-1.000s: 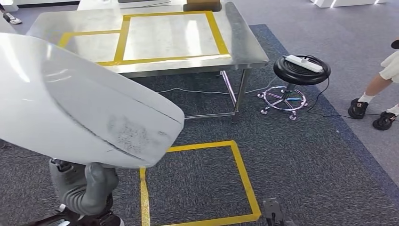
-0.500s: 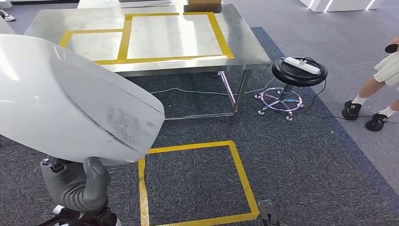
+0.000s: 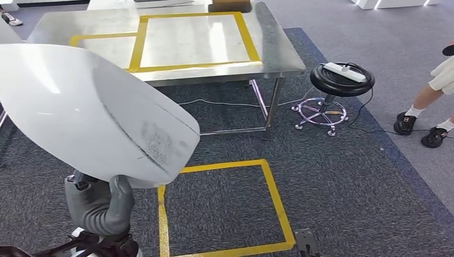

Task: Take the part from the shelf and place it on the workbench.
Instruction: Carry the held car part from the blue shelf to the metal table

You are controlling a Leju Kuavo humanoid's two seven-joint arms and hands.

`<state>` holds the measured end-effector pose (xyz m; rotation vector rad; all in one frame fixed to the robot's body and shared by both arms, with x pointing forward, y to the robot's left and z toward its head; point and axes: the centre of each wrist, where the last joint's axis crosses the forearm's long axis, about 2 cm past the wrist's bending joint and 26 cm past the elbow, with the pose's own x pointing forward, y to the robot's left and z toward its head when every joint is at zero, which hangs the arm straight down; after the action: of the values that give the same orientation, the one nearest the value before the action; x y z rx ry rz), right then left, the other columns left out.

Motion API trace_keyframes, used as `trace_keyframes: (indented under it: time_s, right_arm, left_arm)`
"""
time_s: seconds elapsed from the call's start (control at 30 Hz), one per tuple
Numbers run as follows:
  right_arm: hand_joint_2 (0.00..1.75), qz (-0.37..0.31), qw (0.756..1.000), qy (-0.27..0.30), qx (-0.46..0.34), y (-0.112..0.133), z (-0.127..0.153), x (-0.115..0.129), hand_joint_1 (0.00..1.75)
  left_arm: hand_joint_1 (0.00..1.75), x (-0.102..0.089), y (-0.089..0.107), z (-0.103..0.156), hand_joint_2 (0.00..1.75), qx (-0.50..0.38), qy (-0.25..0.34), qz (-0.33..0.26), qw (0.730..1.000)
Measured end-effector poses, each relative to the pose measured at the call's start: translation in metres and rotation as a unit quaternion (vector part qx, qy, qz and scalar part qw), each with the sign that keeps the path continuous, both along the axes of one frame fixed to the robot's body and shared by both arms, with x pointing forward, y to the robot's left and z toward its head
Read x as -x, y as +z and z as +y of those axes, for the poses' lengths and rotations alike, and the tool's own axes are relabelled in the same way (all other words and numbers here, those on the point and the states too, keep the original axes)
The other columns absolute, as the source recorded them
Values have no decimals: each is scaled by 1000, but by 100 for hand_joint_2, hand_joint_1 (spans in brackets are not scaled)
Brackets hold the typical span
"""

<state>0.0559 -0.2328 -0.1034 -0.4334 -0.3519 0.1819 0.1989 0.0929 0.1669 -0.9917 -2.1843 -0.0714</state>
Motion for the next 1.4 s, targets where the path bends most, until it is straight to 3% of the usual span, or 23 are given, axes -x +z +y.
trace_keyframes:
  time_s: [0.23, 1.4]
  right_arm:
    - [0, -3, 1000, 14, 0, 0, -1, -2, 0]
    - [0, -5, 1000, 24, 4, 0, -5, -4, 0]
  left_arm:
    - [175, -1, 2, 1, 175, 9, -39, -27, 999]
    - [175, -1, 7, -1, 175, 16, -52, -38, 998]
